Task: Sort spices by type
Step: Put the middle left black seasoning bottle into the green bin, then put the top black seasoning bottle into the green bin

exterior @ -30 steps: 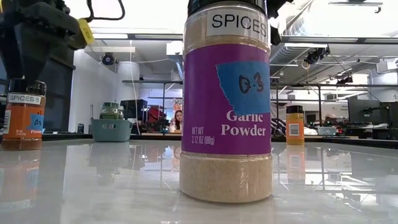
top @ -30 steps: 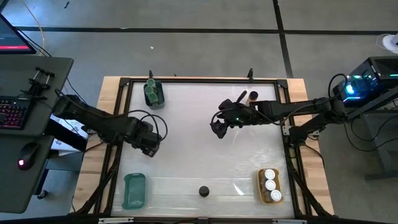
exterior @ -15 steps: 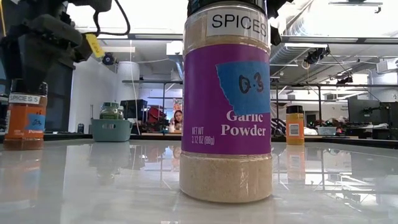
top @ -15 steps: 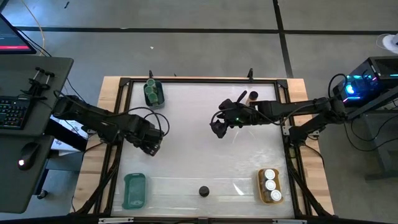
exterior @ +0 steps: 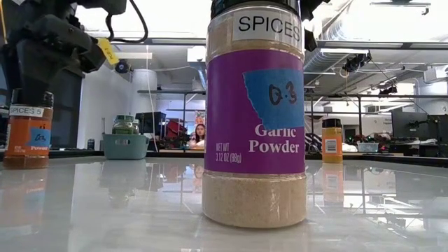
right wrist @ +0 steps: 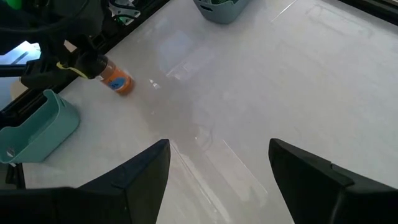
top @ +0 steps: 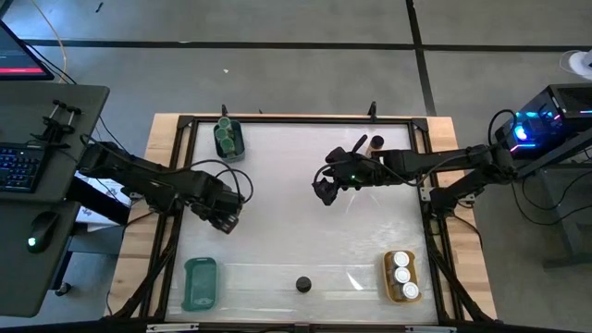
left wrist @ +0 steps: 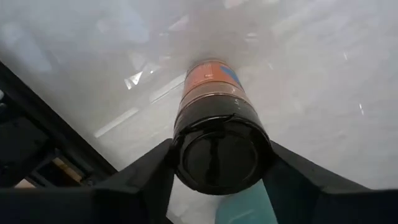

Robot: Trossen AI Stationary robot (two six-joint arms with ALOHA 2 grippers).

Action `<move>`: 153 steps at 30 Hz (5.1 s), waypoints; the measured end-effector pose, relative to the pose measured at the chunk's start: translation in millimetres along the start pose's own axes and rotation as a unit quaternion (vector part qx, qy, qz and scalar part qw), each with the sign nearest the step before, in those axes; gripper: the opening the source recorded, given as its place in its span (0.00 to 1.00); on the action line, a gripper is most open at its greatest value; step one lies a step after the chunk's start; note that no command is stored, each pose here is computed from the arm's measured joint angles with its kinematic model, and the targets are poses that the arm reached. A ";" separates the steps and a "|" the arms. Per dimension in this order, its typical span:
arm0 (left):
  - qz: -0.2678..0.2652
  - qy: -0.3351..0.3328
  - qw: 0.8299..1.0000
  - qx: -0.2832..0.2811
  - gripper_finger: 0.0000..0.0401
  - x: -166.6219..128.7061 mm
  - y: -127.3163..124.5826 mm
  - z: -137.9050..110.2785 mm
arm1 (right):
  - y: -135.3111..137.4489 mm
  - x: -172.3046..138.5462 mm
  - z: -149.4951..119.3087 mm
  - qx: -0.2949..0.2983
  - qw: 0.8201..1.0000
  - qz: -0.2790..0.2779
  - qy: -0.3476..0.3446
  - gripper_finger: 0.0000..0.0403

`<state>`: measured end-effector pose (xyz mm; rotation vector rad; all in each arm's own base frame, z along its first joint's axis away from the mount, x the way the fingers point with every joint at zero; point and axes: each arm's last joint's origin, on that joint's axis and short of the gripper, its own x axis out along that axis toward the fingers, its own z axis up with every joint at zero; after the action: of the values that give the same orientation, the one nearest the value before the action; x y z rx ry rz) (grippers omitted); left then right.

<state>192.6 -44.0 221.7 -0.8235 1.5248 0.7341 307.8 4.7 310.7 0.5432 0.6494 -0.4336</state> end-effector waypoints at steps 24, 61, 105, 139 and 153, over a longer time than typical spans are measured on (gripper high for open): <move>-0.524 -0.266 0.806 0.079 0.39 -150.9 -7.7 35.4 | -22.6 -108.8 25.5 0.050 0.984 0.032 -0.166 0.67; -0.152 -0.580 0.658 0.455 0.39 -142.9 -35.4 -43.4 | -29.4 -110.3 17.6 0.035 0.991 0.001 -0.132 0.67; -0.022 -0.034 0.891 0.453 0.42 -6.1 -80.0 -212.6 | -36.5 -108.5 10.9 -0.001 0.994 -0.044 -0.103 0.67; -0.080 0.020 0.898 0.432 0.64 -53.1 -53.9 -192.4 | -37.2 -108.6 11.0 -0.005 0.993 -0.055 -0.107 0.67; -0.089 -0.277 0.907 0.305 0.65 -108.8 -43.8 -49.7 | -73.4 -92.0 14.6 0.116 0.975 -0.177 -0.063 0.67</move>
<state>208.0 -99.4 335.4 -0.2360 1.0419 0.2784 209.2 -41.9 357.1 0.6176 0.5779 -0.8807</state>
